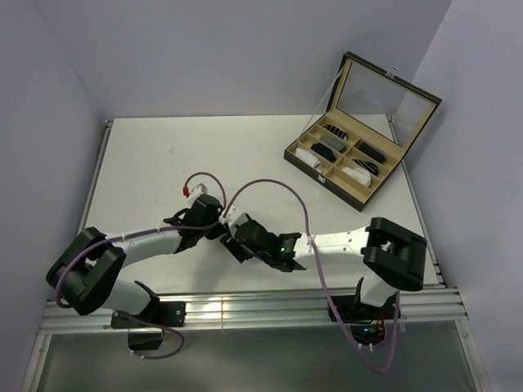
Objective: Roll the socks
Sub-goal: Roll the sock at the center of the board.
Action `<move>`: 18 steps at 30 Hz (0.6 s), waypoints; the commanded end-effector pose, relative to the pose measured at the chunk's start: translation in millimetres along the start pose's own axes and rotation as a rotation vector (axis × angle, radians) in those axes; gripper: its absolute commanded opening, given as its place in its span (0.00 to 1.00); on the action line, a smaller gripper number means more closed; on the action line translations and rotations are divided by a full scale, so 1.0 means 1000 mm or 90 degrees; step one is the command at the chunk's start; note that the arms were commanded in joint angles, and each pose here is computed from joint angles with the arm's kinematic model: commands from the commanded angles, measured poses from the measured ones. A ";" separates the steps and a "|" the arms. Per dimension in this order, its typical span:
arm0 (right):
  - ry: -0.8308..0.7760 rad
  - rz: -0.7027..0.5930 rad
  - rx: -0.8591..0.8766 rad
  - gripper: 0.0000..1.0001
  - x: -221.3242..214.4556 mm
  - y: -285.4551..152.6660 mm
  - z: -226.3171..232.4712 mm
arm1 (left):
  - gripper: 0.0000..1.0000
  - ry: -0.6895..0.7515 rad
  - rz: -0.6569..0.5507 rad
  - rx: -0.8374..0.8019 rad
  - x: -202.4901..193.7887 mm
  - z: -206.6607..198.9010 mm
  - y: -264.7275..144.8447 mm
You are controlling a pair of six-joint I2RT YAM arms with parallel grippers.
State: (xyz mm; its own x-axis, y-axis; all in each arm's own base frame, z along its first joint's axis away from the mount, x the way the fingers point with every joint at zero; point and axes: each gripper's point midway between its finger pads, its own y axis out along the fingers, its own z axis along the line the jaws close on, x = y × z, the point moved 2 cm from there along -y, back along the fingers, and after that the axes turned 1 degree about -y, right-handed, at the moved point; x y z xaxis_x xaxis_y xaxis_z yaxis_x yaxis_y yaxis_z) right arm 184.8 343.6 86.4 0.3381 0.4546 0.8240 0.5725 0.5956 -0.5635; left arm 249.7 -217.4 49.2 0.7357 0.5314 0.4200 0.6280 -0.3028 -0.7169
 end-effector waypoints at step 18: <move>-0.140 0.069 -0.139 0.28 -0.038 0.049 -0.003 | 0.00 0.071 0.092 0.034 -0.027 0.020 0.005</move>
State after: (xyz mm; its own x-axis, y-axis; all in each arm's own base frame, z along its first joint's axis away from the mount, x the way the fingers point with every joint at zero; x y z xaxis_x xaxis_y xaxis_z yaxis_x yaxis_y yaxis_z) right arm 201.2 345.7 35.7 0.2396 0.6436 0.7269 0.7150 0.3895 -0.5806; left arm 255.0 -221.8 48.6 0.7578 0.4975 0.4223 0.6155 -0.3299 -0.7158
